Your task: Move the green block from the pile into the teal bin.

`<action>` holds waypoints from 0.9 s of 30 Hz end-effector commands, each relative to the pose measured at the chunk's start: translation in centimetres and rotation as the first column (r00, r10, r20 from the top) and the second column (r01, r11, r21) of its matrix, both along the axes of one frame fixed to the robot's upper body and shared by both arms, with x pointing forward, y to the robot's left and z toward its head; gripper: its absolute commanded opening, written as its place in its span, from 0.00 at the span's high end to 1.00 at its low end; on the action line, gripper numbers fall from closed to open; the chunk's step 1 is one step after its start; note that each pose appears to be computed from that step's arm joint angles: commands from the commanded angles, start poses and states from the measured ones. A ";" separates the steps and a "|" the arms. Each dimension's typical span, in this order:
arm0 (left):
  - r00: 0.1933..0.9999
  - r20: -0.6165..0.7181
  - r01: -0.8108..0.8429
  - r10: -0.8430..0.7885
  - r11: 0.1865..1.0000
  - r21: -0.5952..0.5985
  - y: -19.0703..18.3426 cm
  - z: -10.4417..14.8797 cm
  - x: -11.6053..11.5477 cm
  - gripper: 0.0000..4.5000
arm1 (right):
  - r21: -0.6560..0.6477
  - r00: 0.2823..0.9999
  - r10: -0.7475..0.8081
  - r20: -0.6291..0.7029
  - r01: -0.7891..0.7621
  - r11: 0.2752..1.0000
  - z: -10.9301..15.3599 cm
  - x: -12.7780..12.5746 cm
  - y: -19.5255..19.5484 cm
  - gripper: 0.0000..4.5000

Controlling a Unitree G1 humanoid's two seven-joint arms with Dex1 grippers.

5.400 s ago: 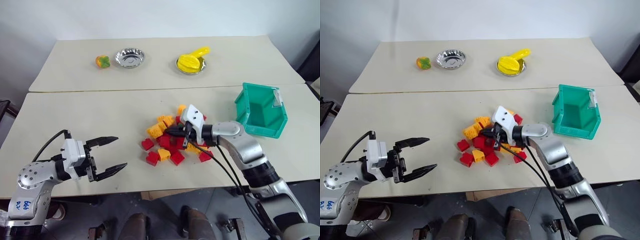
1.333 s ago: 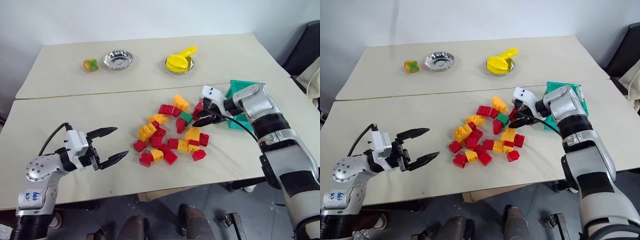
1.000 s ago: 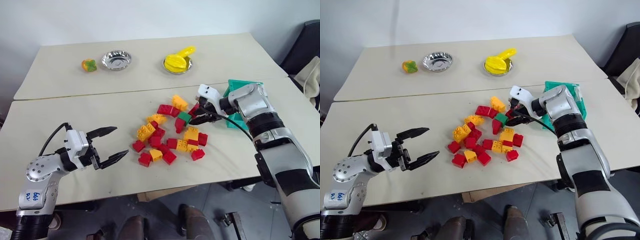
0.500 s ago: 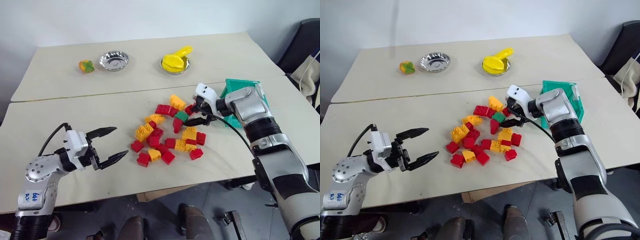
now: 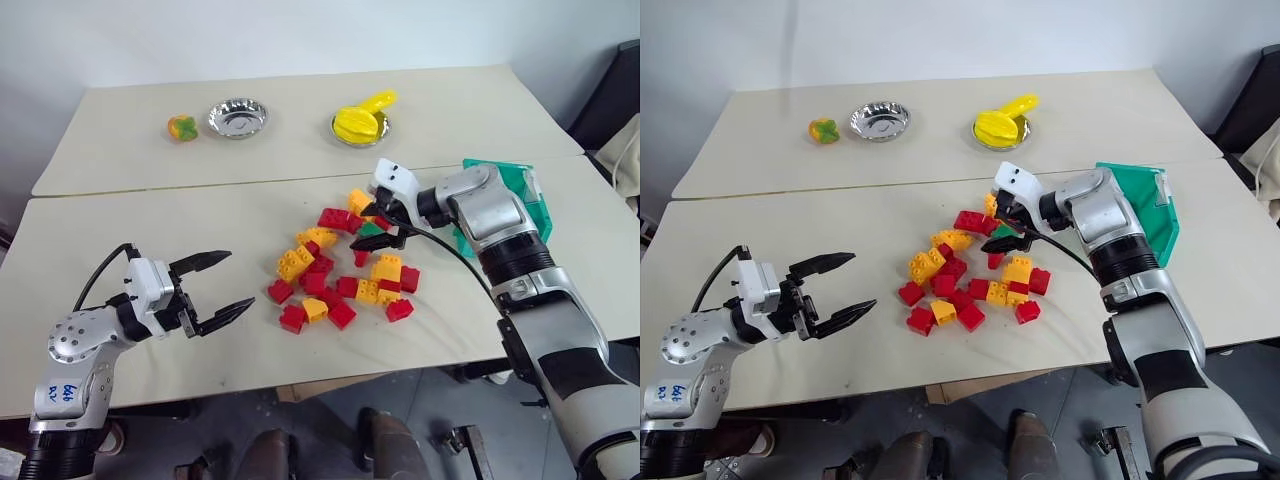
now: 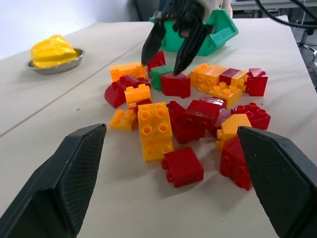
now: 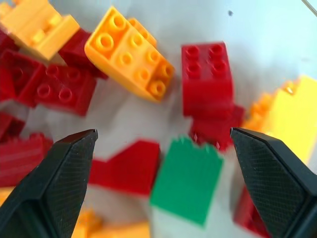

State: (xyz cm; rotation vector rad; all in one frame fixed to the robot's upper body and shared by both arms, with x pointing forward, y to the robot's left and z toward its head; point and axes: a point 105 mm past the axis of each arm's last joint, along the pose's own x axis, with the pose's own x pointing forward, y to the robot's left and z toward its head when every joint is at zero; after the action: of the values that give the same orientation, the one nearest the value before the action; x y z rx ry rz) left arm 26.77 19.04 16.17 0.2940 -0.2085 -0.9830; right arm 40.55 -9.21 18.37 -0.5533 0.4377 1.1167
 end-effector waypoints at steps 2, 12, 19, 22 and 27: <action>0.999 0.042 -0.004 0.004 1.000 -0.001 -0.1 0.7 -0.2 0.00 | -0.030 0.999 -0.053 -0.012 0.052 0.998 -0.6 0.7 -1.3 0.01; 0.999 0.044 -0.007 0.007 1.000 -0.008 -0.3 0.7 -0.2 0.00 | -0.015 0.955 -0.241 -0.174 0.242 0.970 -0.5 1.2 -3.2 0.01; 0.999 0.044 0.007 -0.007 1.000 -0.020 -0.9 0.4 0.0 0.00 | -0.024 0.932 -0.311 -0.188 0.312 0.950 -1.2 1.9 -2.4 0.01; 0.999 0.048 0.010 -0.009 1.000 -0.019 -1.0 0.5 0.1 0.00 | -0.029 0.945 -0.286 -0.159 0.285 0.958 -1.4 2.1 -1.8 0.01; 0.999 0.051 0.004 -0.003 1.000 -0.021 -1.0 0.5 0.2 0.00 | -0.016 0.976 -0.196 -0.095 0.195 0.981 -0.6 2.1 -0.9 0.01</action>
State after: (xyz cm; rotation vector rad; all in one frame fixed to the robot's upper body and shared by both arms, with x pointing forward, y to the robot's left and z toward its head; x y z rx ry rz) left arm 27.09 18.28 15.89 0.2771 -0.2238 -0.9772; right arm 42.52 -10.88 16.51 -0.4038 0.6284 0.9181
